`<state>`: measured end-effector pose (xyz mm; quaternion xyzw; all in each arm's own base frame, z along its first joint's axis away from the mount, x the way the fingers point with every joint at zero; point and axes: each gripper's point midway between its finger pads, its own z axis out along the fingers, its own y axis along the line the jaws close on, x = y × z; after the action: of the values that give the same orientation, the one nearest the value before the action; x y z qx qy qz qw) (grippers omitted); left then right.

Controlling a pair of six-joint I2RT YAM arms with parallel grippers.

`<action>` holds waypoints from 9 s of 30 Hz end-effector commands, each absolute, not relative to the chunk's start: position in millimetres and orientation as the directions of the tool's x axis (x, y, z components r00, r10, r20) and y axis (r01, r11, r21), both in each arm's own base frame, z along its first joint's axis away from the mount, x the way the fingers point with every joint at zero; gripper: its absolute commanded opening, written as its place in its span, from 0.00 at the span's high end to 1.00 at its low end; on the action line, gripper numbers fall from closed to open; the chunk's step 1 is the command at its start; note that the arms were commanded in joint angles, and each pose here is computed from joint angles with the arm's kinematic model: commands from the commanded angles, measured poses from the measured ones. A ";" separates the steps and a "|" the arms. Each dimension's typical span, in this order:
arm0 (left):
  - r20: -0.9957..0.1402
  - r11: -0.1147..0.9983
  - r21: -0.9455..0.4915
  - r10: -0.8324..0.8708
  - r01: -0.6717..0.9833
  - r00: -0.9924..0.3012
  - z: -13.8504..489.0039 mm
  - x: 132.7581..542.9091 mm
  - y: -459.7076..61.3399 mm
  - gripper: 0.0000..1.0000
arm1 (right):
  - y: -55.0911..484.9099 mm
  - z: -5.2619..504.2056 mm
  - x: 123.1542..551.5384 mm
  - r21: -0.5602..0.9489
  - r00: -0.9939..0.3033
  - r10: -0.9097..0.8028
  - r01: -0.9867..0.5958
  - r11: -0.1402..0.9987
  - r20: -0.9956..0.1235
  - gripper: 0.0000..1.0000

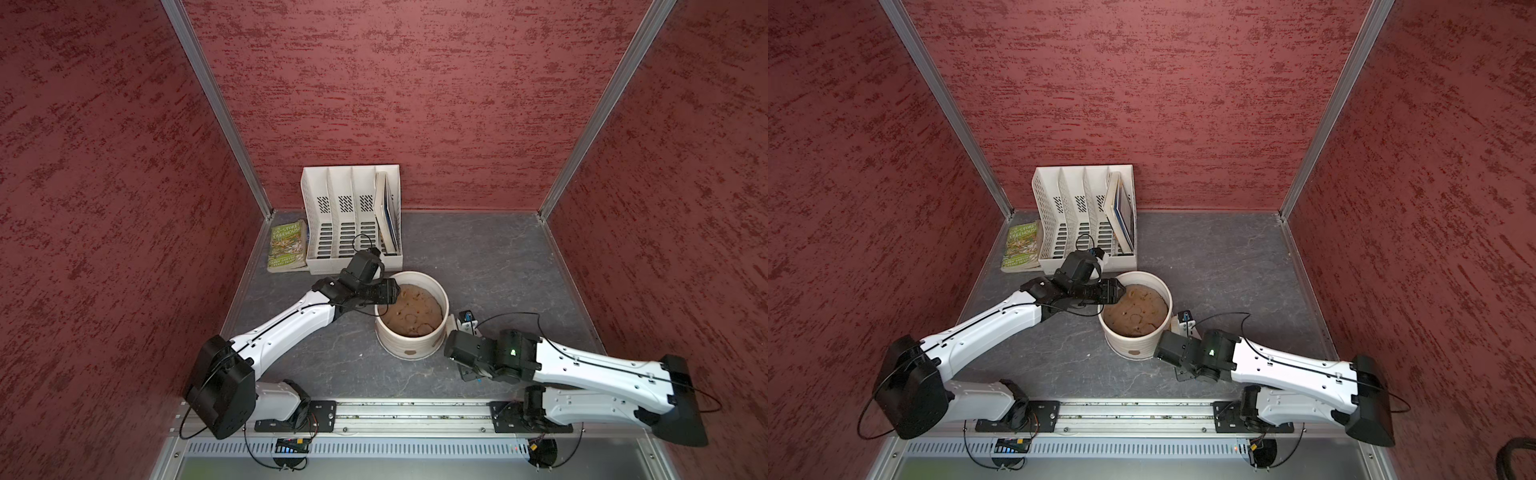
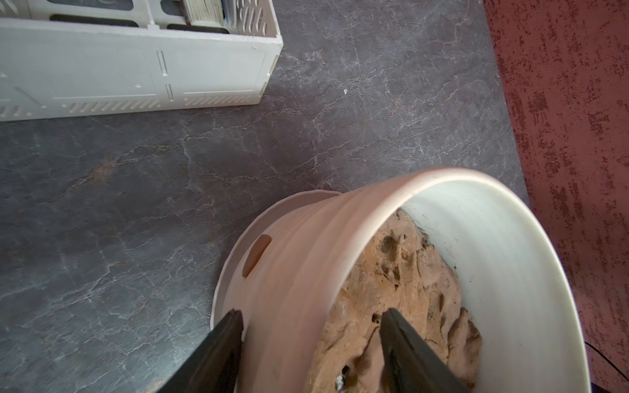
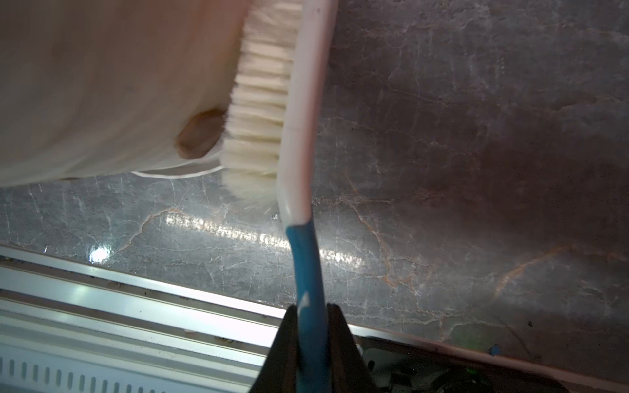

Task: Scrub the dried mud off the ceramic pot
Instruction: Brush off the soil from the pot, then rotate the pot at the center of the board, then brush off the soil from the pot.

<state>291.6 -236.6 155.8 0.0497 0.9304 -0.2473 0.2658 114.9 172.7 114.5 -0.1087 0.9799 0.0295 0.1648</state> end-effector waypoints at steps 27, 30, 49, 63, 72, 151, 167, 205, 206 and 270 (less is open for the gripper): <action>-0.591 0.900 -0.339 0.023 0.274 -0.806 173.1 307.9 -235.3 0.29 | 129.5 124.4 192.5 0.129 -0.915 0.087 0.038 0.991 -0.395 1.00; -0.595 0.901 -0.325 0.041 0.287 -0.803 170.3 317.7 -242.2 0.28 | 136.7 132.7 183.7 0.163 -0.899 0.086 0.017 0.987 -0.429 1.00; -0.594 0.938 -0.229 0.077 0.260 -0.800 160.2 303.2 -222.1 0.46 | 138.6 119.0 167.3 0.194 -0.904 0.111 0.032 0.981 -0.413 1.00; -0.596 0.925 -0.244 0.093 0.290 -0.798 162.6 308.8 -233.4 0.43 | 145.0 111.2 164.0 0.210 -0.913 0.102 0.019 0.978 -0.396 1.00; -0.598 0.927 -0.218 0.121 0.306 -0.792 159.1 318.4 -246.2 0.47 | 149.8 110.1 163.4 0.225 -0.915 0.102 0.012 0.974 -0.391 1.00; -0.587 0.968 -0.233 -0.062 0.095 -0.807 171.9 298.9 -210.2 0.75 | 140.8 108.6 140.6 0.186 -0.924 0.022 -0.053 0.981 -0.381 1.00; -0.580 0.986 -0.166 -0.072 0.031 -0.811 169.7 285.9 -183.4 0.99 | 140.3 118.6 128.2 0.175 -0.926 -0.029 -0.102 0.979 -0.377 1.00; -0.575 0.971 -0.238 -0.171 -0.037 -0.800 169.2 311.1 -171.0 0.58 | 204.2 130.7 84.8 0.095 -0.866 -0.269 -0.338 0.936 -0.421 1.00; -0.578 0.970 -0.240 -0.168 -0.030 -0.799 170.3 311.4 -171.7 0.61 | 203.0 132.3 87.2 0.085 -0.867 -0.260 -0.324 0.942 -0.425 1.00; -0.481 0.981 -0.139 0.054 0.137 -0.875 158.1 282.8 -163.4 1.00 | 133.8 98.9 217.1 0.001 -0.947 0.032 0.034 0.999 -0.320 1.00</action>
<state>294.3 -175.1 148.4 0.0927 0.9627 -0.0712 0.2442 215.0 145.4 79.4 -0.0076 0.9901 0.0097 0.1402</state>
